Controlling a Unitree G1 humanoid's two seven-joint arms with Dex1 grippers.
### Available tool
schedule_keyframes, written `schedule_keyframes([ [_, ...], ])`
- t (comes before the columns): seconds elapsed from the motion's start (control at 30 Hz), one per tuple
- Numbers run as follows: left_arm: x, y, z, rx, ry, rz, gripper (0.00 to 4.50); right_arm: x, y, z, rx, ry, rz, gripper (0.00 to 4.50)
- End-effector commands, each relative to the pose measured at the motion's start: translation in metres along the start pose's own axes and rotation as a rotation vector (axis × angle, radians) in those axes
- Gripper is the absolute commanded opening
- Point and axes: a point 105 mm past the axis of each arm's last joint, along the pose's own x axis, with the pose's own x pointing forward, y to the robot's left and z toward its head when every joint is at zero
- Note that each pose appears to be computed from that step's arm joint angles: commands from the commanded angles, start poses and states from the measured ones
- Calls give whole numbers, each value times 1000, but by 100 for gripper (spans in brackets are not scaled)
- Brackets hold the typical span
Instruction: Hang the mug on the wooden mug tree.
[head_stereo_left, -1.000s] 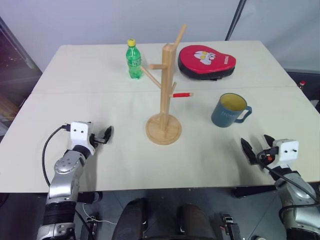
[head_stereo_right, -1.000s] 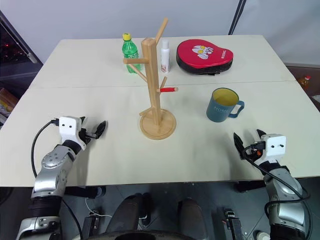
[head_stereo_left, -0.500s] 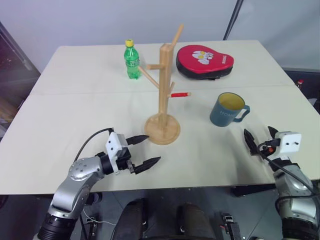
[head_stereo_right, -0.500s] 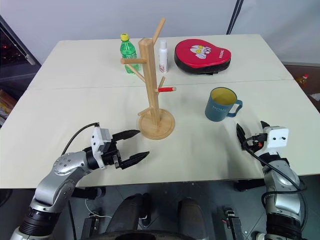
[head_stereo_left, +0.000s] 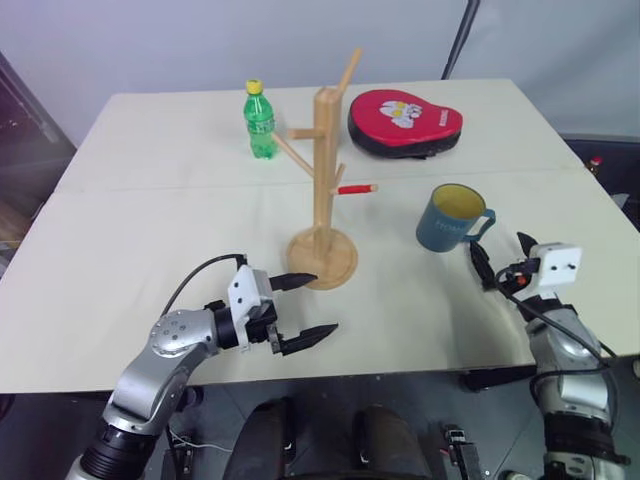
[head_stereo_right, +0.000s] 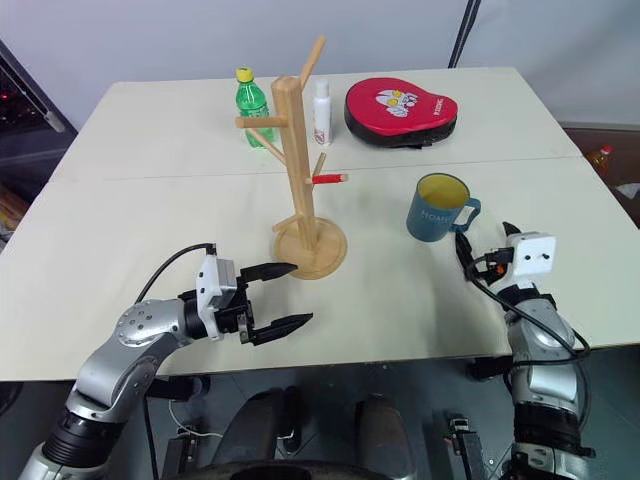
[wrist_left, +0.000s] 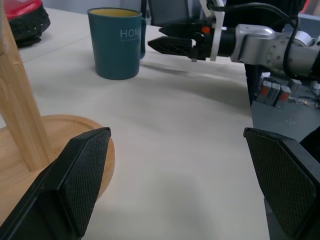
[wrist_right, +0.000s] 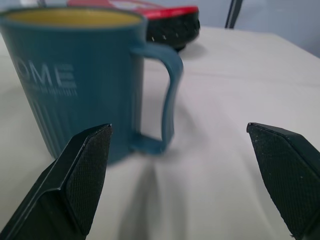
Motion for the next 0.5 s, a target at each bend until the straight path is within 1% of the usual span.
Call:
schedule_keyframes([
  [0.03, 4, -2, 11, 43, -28, -17, 450, 10, -9, 8, -32, -24, -20, 445],
  [0.27, 6, 1, 14, 55, -36, -19, 450, 21, -14, 2, -43, -5, -26, 445],
  [0.5, 7, 2, 15, 63, -40, -13, 450, 32, -15, 3, -40, -9, -32, 445],
])
